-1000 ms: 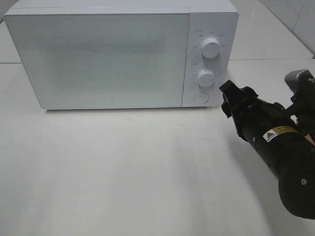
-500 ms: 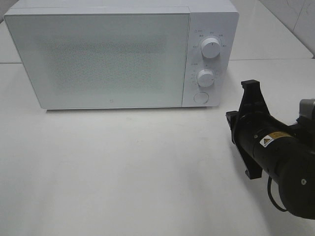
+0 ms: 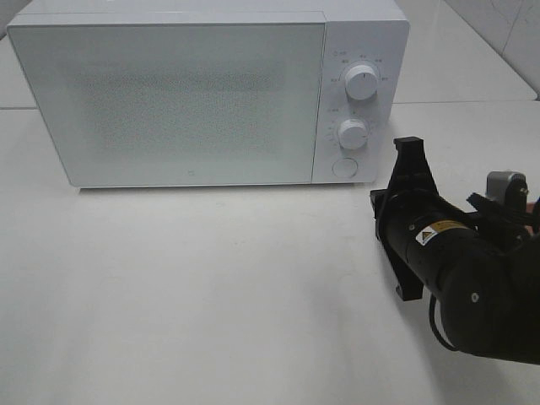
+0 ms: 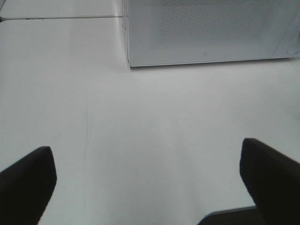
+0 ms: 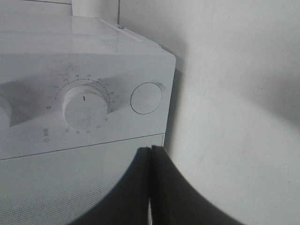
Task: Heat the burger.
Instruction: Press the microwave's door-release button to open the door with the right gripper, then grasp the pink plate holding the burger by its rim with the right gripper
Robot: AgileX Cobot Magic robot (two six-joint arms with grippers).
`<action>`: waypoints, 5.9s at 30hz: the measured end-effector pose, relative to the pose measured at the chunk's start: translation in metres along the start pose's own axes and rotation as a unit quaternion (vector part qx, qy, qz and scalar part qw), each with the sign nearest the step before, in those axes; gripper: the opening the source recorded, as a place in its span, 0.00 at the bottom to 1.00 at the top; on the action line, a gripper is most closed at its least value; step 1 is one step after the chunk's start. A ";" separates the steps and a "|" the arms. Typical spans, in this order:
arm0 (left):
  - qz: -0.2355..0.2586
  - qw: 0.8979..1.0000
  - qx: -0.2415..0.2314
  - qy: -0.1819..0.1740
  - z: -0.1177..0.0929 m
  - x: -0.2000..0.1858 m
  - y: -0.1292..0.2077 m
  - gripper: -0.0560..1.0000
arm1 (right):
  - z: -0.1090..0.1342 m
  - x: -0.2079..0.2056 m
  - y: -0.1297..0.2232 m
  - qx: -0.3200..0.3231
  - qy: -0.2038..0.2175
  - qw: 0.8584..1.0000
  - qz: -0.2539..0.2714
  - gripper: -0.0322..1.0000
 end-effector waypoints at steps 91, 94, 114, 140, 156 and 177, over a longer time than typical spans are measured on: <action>0.000 1.000 0.000 0.000 0.000 0.000 0.000 0.99 | 0.006 0.136 0.017 0.062 0.016 0.997 -0.032 0.04; 0.000 1.000 0.000 0.000 0.000 0.000 0.000 0.99 | 0.006 0.136 0.017 0.061 0.016 0.997 -0.032 0.04; 0.000 1.000 0.000 0.000 0.000 0.000 0.000 0.99 | 0.012 0.120 0.014 0.046 0.026 0.999 -0.008 0.04; 0.000 1.000 0.000 0.000 0.000 0.000 0.000 0.99 | 0.017 0.049 0.026 -0.228 0.115 0.952 0.167 0.04; 0.000 1.000 0.000 0.000 0.000 0.000 0.000 0.99 | 0.003 -0.005 -0.005 -0.521 0.184 0.766 0.328 0.07; 0.000 1.000 0.000 0.000 0.000 0.000 0.000 0.99 | -0.002 -0.062 -0.039 -0.657 0.197 0.570 0.454 0.41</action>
Point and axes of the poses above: a point on each arm's last joint axis where the gripper is mounted, x pointing out along that axis toward the gripper, z along the wrist's bending axis when the last joint is at zero, y = z × x, the point moved 9 cm from there along x, pointing out along that axis toward the gripper, and after that the axes turned 2 degrees about -x, right-handed, at the moved point
